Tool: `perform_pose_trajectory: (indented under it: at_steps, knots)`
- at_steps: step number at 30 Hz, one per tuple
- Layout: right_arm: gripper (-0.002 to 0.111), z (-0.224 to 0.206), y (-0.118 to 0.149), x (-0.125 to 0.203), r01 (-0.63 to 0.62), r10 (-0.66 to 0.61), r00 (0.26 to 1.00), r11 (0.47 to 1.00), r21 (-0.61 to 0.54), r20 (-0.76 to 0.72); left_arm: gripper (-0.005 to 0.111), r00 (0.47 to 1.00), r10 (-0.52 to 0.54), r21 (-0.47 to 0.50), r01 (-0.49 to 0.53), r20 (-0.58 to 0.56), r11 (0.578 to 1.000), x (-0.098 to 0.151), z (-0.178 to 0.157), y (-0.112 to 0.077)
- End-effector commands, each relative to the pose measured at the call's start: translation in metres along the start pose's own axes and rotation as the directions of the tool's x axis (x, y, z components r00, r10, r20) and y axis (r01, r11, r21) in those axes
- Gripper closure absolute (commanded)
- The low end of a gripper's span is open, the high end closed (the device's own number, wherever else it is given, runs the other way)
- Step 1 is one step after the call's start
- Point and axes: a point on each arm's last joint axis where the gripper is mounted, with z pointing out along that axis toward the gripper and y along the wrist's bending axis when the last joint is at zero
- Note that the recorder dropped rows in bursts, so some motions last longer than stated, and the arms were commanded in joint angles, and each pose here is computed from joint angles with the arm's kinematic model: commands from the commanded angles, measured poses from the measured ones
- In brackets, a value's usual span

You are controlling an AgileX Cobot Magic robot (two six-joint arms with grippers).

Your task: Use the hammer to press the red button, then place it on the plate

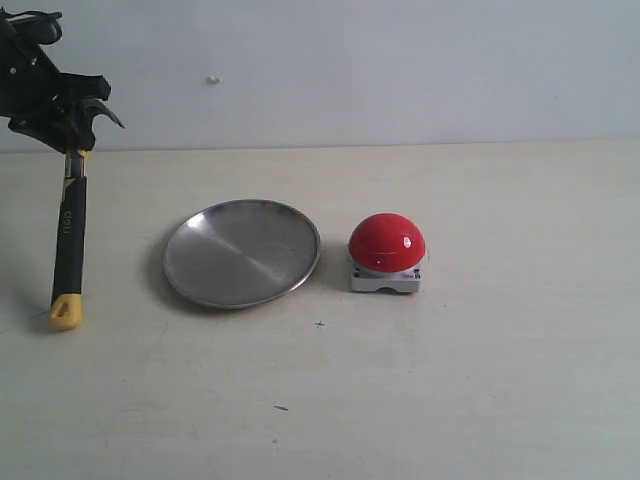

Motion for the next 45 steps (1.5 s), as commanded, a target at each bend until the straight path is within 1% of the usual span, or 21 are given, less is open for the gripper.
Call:
perform_pose_trajectory:
  at_steps: [1, 3, 5, 10, 13, 15, 20, 27, 32, 34, 36, 41, 45]
  knots:
    - [0.108, 0.0, 0.0, -0.003, -0.281, 0.281, 0.959, 0.96, -0.011, 0.042, 0.107, 0.998, 0.011, 0.041, -0.014, 0.06, 0.999, -0.005, -0.018, -0.009]
    - [0.108, -0.001, -0.001, -0.005, -0.307, 0.307, 0.949, 0.951, -0.013, 0.073, 0.107, 0.998, 0.013, 0.038, -0.016, 0.064, 0.999, -0.005, -0.02, -0.009]
    - [0.108, -0.001, -0.001, -0.005, -0.309, 0.31, 0.948, 0.951, -0.013, 0.075, 0.107, 0.997, 0.021, 0.022, -0.023, 0.073, 0.999, -0.005, -0.026, -0.009]
    - [0.108, -0.001, -0.001, -0.006, -0.311, 0.311, 0.947, 0.95, -0.013, 0.082, 0.107, 0.994, 0.034, 0.017, -0.036, 0.102, 0.999, -0.006, -0.041, -0.011]
    - [0.108, -0.001, -0.002, -0.007, -0.313, 0.313, 0.946, 0.95, -0.013, 0.089, 0.107, 0.993, 0.04, 0.038, -0.045, 0.115, 0.998, -0.006, -0.045, -0.014]
    - [0.108, -0.001, -0.001, -0.006, -0.323, 0.323, 0.943, 0.946, -0.014, 0.083, 0.107, 0.992, 0.036, 0.071, -0.044, 0.121, 0.997, -0.006, -0.046, -0.017]
    - [0.108, -0.001, -0.001, -0.006, -0.323, 0.323, 0.943, 0.946, -0.014, 0.076, 0.107, 0.992, 0.034, 0.084, -0.045, 0.125, 0.995, -0.007, -0.047, -0.019]
    - [0.108, 0.0, 0.003, 0.005, -0.327, 0.326, 0.944, 0.945, -0.019, -0.05, 0.107, 0.986, 0.059, 0.047, -0.067, 0.155, 0.997, -0.006, -0.065, -0.02]
    - [0.108, -0.002, 0.013, -0.016, -0.296, 0.295, 0.955, 0.95, -0.099, -0.026, 0.107, 0.984, 0.039, 0.108, -0.059, 0.172, 0.992, -0.006, -0.07, -0.027]
    - [0.108, 0.0, 0.015, -0.018, -0.283, 0.281, 0.959, 0.953, -0.107, -0.037, 0.107, 0.982, 0.041, 0.111, -0.062, 0.186, 0.992, -0.006, -0.077, -0.029]
    - [0.108, 0.004, 0.015, -0.016, -0.286, 0.28, 0.958, 0.953, -0.102, -0.064, 0.107, 0.979, 0.052, 0.086, -0.071, 0.198, 0.994, -0.005, -0.084, -0.028]
    - [0.108, 0.012, 0.014, -0.013, -0.312, 0.302, 0.945, 0.948, -0.064, -0.127, 0.107, 0.975, 0.056, 0.08, -0.075, 0.217, 0.994, -0.005, -0.095, -0.029]
    - [0.108, 0.023, 0.014, -0.013, -0.272, 0.259, 0.947, 0.961, -0.043, -0.19, 0.107, 0.974, 0.058, 0.081, -0.077, 0.217, 0.994, -0.004, -0.095, -0.029]
